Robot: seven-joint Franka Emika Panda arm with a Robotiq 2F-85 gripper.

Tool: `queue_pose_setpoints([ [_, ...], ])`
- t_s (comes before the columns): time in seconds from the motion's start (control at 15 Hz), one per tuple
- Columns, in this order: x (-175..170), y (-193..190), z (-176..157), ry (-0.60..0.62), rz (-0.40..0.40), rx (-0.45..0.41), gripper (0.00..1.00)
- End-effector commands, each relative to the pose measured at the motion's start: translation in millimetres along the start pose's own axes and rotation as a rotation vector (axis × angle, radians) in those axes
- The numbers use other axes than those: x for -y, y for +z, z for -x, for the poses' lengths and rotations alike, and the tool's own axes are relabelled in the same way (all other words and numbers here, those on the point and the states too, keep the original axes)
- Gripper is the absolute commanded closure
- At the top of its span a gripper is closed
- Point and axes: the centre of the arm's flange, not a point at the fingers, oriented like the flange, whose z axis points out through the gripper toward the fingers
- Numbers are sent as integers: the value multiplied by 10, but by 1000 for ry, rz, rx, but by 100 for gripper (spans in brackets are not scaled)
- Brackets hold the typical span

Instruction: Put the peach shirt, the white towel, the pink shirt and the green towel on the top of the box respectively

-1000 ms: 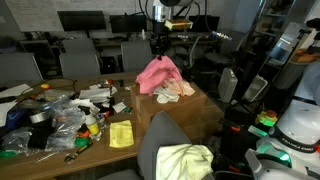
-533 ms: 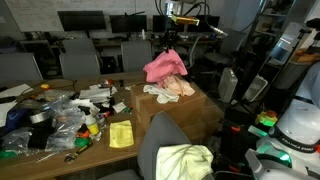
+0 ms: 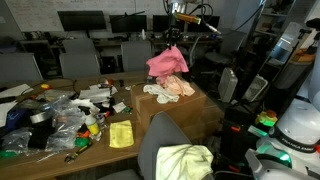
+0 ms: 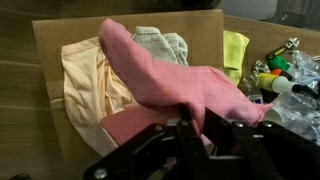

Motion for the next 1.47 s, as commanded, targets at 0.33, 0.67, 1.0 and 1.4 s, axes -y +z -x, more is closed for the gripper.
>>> queue_pose_setpoints([
  [0.33,-202,-3,-278,23,-70,70,22],
  [0.67,-143,295,76,-167,8,130,0],
  [1.0,25,787,837,-414,140,213,0],
  [1.4,226,1132,1832,-705,312,290,0],
])
